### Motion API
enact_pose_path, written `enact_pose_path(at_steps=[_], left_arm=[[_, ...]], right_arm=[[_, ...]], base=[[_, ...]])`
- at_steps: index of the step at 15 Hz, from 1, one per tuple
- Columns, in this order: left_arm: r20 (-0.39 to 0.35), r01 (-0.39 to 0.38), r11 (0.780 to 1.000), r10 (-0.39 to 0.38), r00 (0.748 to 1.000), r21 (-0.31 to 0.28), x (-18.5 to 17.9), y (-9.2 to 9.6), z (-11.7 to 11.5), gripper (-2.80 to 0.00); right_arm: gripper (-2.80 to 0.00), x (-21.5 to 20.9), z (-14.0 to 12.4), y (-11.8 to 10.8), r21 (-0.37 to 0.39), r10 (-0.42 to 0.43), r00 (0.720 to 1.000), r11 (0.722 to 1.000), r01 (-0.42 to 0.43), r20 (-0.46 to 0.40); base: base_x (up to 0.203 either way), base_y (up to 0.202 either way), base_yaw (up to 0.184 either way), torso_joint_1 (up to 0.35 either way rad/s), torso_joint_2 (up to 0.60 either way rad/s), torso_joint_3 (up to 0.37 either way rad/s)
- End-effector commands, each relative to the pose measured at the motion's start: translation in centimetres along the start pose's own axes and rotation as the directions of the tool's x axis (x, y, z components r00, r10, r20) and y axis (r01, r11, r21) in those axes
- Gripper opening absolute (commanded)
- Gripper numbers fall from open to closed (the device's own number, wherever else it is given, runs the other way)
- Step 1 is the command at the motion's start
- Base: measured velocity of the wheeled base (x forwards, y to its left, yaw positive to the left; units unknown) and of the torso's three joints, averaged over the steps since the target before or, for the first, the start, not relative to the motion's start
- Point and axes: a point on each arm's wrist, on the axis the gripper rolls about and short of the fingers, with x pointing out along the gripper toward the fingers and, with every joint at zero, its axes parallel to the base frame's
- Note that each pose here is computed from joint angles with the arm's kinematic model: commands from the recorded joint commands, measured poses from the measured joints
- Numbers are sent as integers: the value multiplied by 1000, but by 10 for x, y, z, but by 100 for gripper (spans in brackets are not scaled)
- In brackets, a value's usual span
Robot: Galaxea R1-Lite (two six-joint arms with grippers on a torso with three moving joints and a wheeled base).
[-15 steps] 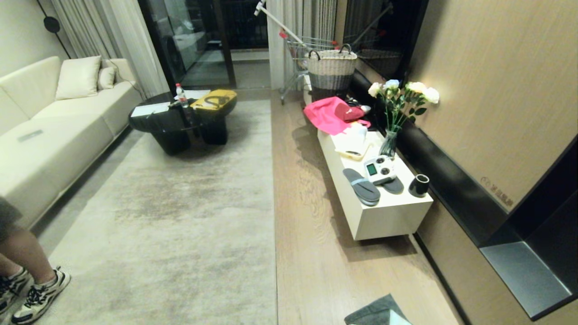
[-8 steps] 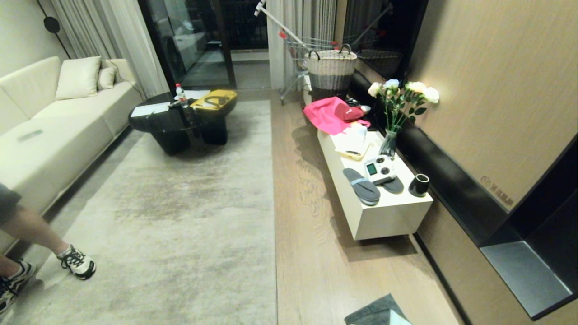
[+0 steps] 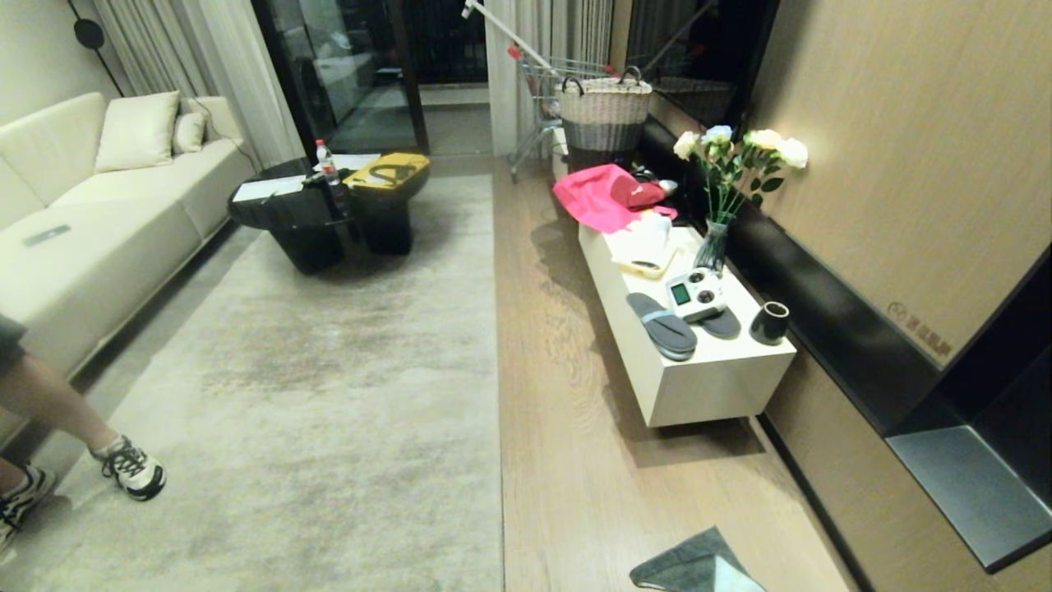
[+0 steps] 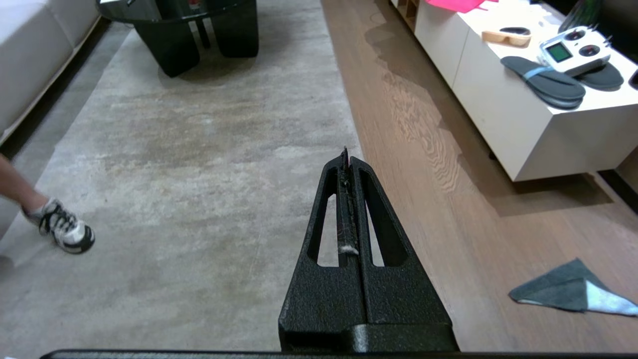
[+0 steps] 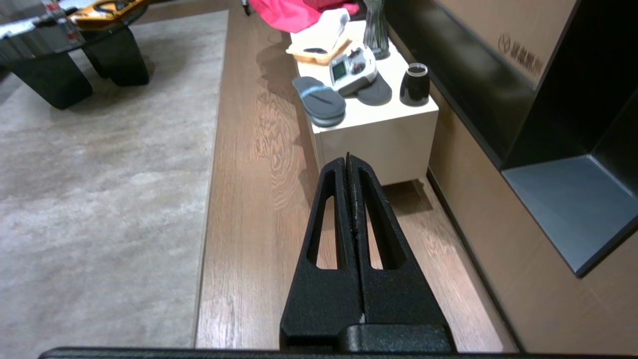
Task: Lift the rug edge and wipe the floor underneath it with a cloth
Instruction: Pick up the rag
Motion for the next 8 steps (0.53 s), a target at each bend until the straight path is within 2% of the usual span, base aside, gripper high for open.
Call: enact_pose_path(at_steps=[1,8], left_arm=[[0,0,1000,0,1000,0,0,0,0,-280],[1,0,1000,0,1000,-1,0,0,0,-280]], right_arm=[[-280,0,0,0,0,0,1000,1000,0,-1],[-280,0,0,0,0,0,1000,1000,0,-3]], base=[[0,0,0,-193,517,340],[0,0,0,-166,527,361]])
